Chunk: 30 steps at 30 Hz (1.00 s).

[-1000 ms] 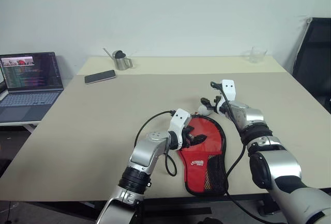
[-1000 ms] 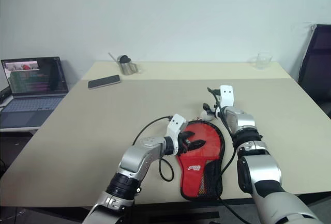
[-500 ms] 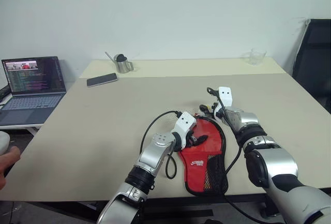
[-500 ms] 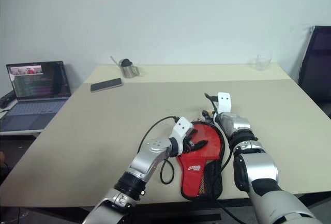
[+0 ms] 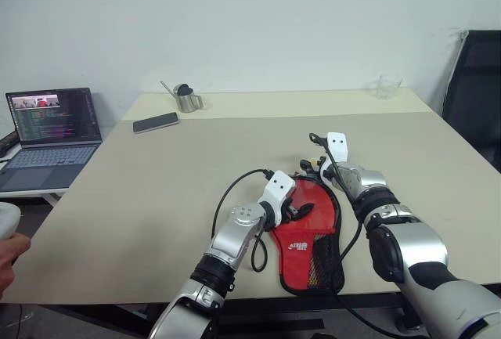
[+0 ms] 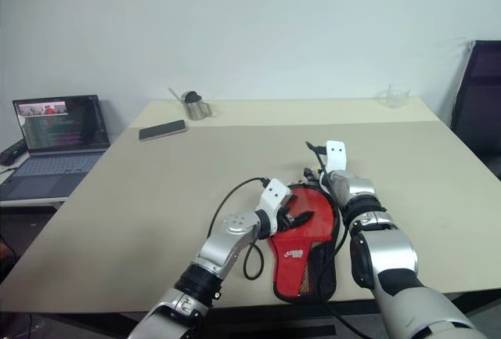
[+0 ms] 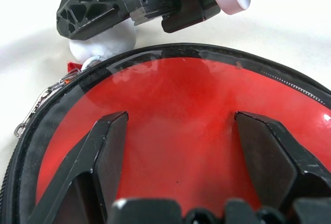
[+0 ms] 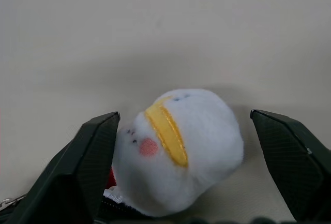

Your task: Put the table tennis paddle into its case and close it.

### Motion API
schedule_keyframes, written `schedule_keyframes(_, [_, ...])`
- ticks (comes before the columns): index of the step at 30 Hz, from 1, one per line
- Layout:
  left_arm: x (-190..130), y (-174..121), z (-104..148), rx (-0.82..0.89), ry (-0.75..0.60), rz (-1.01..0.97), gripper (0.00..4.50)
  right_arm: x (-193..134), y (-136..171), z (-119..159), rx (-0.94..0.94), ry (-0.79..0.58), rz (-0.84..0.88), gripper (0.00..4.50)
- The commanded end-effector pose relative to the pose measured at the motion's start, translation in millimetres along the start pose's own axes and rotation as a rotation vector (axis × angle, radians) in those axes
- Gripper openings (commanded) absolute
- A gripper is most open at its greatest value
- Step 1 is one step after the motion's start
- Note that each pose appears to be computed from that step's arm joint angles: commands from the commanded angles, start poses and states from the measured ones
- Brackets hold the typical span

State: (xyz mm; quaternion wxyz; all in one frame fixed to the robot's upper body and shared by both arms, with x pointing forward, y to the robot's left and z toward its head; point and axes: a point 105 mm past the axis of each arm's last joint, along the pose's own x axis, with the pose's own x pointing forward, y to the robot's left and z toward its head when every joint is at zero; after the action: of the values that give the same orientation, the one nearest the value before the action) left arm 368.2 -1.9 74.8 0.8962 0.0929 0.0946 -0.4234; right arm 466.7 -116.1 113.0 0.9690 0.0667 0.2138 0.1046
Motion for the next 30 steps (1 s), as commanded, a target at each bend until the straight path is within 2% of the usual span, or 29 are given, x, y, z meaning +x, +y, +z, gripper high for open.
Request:
schedule_keyframes(1, [-3.6, -0.4, -39.4, -0.048, 0.125, 0.018, 3.63, -0.6, 3.9, 10.8, 0.007, -0.041, 0.009, 3.23])
schedule_keyframes(7, [-3.9, -1.7, -41.0, -0.051, 0.129, 0.013, 3.63, -0.5, 0.9, 8.5, 0.016, -0.039, -0.007, 1.19])
schedule_keyframes(11, [-4.4, -2.7, -43.2, -0.057, 0.136, 0.009, 3.63, -1.9, -5.4, 10.5, 0.017, -0.046, -0.027, 0.46])
schedule_keyframes(13, [-4.5, -3.3, -44.0, -0.061, 0.139, 0.007, 3.63, -3.1, -9.5, 12.6, 0.014, -0.051, -0.036, 0.34])
schedule_keyframes(20, [-5.7, -1.4, -43.4, -0.068, 0.138, -0.004, 3.63, -8.7, -26.0, 15.7, -0.024, -0.051, -0.062, 0.33])
schedule_keyframes(30, [-4.5, 1.9, -40.8, -0.077, 0.133, -0.022, 3.63, -32.0, -65.4, 25.4, -0.016, -0.064, -0.131, 0.32])
